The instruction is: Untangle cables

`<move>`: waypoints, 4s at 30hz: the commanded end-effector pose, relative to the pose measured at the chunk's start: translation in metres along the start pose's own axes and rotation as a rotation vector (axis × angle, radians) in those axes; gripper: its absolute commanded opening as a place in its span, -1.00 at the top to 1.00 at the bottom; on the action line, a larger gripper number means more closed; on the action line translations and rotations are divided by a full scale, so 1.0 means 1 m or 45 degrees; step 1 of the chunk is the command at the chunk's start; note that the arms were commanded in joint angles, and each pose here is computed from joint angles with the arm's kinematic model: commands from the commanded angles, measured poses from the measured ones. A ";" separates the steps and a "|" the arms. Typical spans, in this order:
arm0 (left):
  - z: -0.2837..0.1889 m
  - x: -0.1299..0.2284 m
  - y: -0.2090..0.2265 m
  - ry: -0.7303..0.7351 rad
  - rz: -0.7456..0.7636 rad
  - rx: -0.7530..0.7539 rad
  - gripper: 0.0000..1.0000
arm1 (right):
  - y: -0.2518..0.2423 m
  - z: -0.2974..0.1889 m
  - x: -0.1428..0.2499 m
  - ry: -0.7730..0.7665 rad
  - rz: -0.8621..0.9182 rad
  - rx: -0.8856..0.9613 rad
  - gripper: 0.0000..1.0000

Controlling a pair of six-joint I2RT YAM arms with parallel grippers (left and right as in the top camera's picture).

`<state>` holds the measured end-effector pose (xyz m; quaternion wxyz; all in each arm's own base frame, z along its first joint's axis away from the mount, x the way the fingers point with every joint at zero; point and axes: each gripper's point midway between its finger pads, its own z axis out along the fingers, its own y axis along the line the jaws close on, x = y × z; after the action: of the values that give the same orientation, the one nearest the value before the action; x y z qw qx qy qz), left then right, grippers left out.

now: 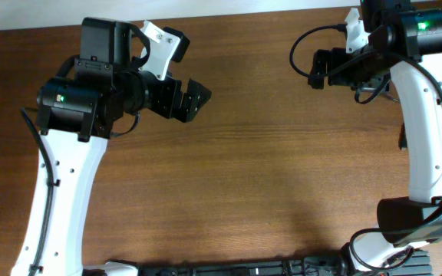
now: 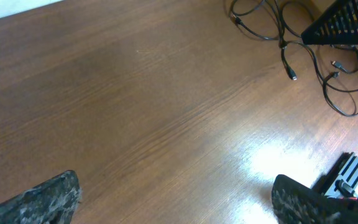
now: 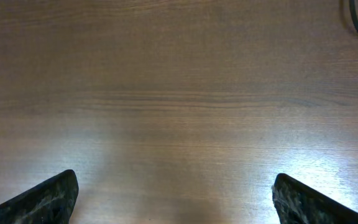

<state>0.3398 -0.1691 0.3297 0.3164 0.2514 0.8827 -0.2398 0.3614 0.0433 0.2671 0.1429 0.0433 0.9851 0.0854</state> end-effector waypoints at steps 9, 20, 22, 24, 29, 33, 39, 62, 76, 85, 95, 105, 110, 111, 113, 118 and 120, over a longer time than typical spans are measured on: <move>-0.012 -0.006 -0.005 -0.044 0.024 -0.006 -0.98 | 0.004 -0.001 0.001 -0.002 0.005 -0.020 -0.97; -0.012 -0.006 -0.001 -0.041 0.023 -0.037 -0.98 | 0.004 -0.001 0.001 -0.002 0.006 -0.020 -0.97; -0.014 -0.004 0.013 -0.028 0.022 -0.145 -0.98 | 0.004 -0.001 0.001 -0.002 0.006 -0.019 -0.97; -0.015 -0.001 0.021 -0.008 0.015 -0.206 -0.98 | 0.004 -0.001 0.001 -0.002 0.006 -0.019 -0.97; -0.008 0.024 0.028 0.104 -0.020 -0.235 -0.98 | 0.004 -0.001 0.001 -0.002 0.005 -0.019 -0.97; 0.010 0.055 0.035 0.152 -0.003 -0.242 -0.98 | 0.004 -0.001 0.001 -0.002 0.005 -0.019 -0.97; 0.045 0.092 0.056 -0.015 0.067 -0.316 -0.98 | 0.004 -0.001 0.001 -0.002 0.006 -0.019 -0.97; 0.018 0.102 0.056 -1.036 0.401 -0.523 -0.98 | 0.004 -0.001 0.001 -0.002 0.005 -0.020 -0.97; -0.027 0.131 0.043 -1.369 0.493 -0.618 -0.98 | 0.004 -0.001 0.001 -0.002 0.005 -0.019 -0.97; 0.001 0.167 0.077 -1.093 0.322 -0.738 -0.98 | 0.004 -0.001 0.001 -0.002 0.005 -0.019 -0.97; 0.004 0.193 0.083 -0.978 0.265 -0.781 -0.98 | 0.004 -0.001 0.001 -0.002 0.005 -0.020 -0.97; 0.014 0.227 0.084 -0.833 0.224 -0.776 -0.98 | 0.004 -0.001 0.001 -0.002 0.005 -0.019 -0.97; 0.004 0.220 0.080 -0.904 0.243 -0.783 -0.98 | 0.004 -0.001 0.001 -0.002 0.005 -0.019 -0.97; 0.004 0.220 0.080 -0.903 0.242 -0.783 -0.98 | 0.004 -0.001 0.001 -0.002 0.005 -0.019 -0.97; 0.004 0.220 0.080 -0.904 0.242 -0.783 -0.98 | 0.004 -0.001 0.001 -0.002 0.006 -0.020 -0.97; 0.004 0.220 0.080 -0.904 0.242 -0.782 -0.98 | 0.004 -0.001 0.001 -0.002 0.005 -0.020 -0.97; 0.004 0.220 0.080 -0.904 0.243 -0.782 -0.98 | 0.004 -0.001 0.001 -0.002 0.005 -0.020 -0.97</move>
<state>0.2413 -0.0495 0.1567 0.6781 0.1311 0.7230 -0.0154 0.3615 0.0448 0.2664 0.1421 0.0425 0.9849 0.0894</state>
